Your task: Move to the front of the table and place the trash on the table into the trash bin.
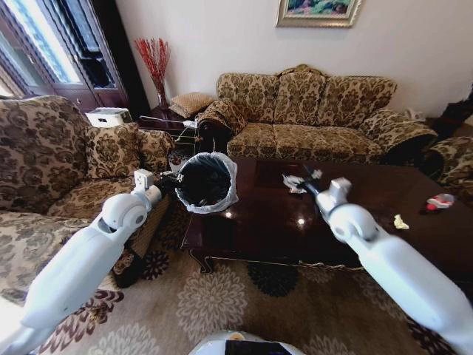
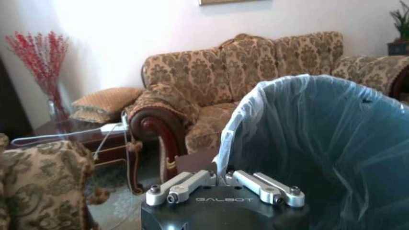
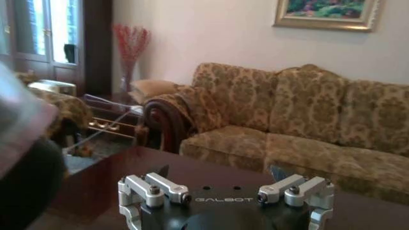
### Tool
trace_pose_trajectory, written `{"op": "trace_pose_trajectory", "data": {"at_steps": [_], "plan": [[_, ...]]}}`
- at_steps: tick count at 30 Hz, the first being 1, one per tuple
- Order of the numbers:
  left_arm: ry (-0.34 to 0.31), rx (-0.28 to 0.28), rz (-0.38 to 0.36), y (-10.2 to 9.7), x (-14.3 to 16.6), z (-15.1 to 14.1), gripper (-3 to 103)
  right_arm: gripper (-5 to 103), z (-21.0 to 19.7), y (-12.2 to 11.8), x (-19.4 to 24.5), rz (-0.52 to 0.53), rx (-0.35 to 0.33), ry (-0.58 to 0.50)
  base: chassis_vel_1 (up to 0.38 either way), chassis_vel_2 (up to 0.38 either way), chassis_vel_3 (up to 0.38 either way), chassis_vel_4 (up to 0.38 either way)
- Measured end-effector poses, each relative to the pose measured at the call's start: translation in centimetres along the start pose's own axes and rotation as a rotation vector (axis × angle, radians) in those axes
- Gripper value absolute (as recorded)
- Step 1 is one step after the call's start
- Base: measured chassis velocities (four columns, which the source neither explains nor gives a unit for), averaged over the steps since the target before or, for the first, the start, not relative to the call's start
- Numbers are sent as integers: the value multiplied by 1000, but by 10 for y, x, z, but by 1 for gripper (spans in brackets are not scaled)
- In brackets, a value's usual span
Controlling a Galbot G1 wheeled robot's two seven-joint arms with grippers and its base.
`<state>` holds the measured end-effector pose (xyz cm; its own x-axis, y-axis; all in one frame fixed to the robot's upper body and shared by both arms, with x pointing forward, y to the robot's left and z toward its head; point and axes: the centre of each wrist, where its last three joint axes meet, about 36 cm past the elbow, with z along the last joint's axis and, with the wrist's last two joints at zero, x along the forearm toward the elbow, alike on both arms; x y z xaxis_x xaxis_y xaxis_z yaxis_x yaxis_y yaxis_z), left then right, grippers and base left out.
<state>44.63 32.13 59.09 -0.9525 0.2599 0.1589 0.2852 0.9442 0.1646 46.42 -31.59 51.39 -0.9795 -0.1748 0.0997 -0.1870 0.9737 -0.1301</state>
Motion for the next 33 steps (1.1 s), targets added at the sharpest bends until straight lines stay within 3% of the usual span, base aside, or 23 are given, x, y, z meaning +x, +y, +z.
{"op": "trace_pose_trajectory", "data": {"at_steps": [9,22,33], "plan": [[-11,0,-8,-10,7,-2,2,100,13,6,6,111,3,8,-5,-4,-7,-4],[-26,10,-21,-8,10,-2,2,100,12,-5,6,237,-13,5,-71,-73,-78,-71],[-48,14,-17,-17,17,-2,2,100,19,-3,2,257,-40,17,-38,-7,1,-35]]}}
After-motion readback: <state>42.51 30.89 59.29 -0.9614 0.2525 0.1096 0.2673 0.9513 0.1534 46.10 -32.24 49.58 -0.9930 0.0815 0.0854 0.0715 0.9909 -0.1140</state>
